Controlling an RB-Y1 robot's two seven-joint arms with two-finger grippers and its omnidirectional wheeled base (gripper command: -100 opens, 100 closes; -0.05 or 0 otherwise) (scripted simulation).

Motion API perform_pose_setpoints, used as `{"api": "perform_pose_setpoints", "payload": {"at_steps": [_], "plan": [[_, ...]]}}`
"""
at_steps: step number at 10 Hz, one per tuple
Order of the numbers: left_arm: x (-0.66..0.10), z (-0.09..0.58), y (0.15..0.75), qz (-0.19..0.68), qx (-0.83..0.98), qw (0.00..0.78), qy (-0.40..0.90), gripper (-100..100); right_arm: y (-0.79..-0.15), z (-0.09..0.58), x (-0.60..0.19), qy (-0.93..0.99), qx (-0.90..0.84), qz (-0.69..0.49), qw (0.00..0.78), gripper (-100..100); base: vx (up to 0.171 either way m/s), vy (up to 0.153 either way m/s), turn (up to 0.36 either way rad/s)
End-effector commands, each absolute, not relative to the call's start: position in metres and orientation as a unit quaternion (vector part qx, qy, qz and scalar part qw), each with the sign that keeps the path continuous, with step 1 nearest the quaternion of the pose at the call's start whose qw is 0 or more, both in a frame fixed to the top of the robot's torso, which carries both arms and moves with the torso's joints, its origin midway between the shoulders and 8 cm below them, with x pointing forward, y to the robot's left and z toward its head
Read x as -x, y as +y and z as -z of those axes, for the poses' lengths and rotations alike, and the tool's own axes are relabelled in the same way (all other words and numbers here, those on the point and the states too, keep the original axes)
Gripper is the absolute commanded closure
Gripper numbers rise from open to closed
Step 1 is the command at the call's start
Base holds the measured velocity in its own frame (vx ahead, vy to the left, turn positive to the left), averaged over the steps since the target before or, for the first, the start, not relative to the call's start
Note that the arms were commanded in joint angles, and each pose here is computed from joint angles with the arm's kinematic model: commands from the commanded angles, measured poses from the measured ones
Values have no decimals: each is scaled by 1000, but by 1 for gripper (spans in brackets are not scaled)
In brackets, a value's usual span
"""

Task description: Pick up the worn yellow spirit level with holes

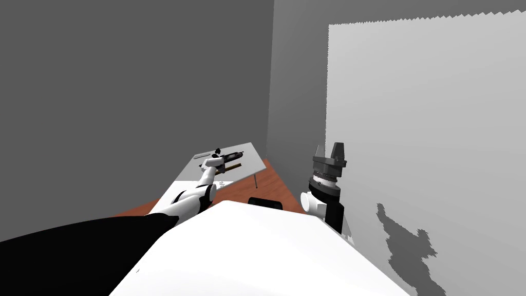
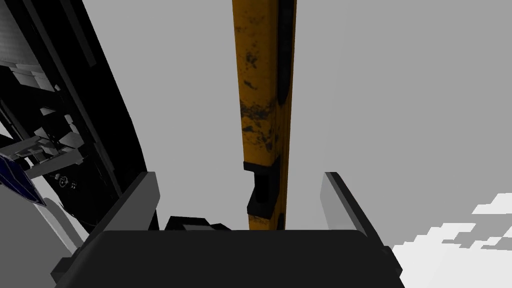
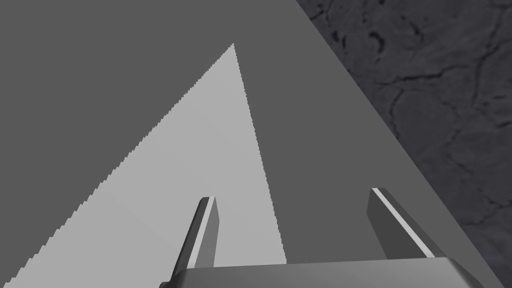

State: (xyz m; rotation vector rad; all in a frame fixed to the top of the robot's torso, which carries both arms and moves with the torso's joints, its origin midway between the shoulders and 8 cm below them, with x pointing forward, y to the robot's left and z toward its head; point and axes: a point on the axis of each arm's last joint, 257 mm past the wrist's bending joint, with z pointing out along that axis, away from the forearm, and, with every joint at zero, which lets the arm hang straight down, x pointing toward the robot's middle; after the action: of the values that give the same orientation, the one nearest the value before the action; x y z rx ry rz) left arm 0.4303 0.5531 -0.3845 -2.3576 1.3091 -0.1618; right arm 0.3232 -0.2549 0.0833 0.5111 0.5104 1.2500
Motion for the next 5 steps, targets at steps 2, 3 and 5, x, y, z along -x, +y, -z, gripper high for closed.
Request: {"api": "perform_pose_setpoints", "payload": {"at_steps": [2,3,5], "plan": [[-422,390,549,49,861,188,470,-100,-255,-83,-323,234,-234,-572,751,0,38,-6,-37],[-416,393,545,43,867,165,467,-100,-255,-83,-323,234,-234,-572,751,0,37,-6,-40],[-409,396,541,36,873,143,465,-100,-255,-83,-323,234,-234,-572,751,0,34,-6,-29]]}}
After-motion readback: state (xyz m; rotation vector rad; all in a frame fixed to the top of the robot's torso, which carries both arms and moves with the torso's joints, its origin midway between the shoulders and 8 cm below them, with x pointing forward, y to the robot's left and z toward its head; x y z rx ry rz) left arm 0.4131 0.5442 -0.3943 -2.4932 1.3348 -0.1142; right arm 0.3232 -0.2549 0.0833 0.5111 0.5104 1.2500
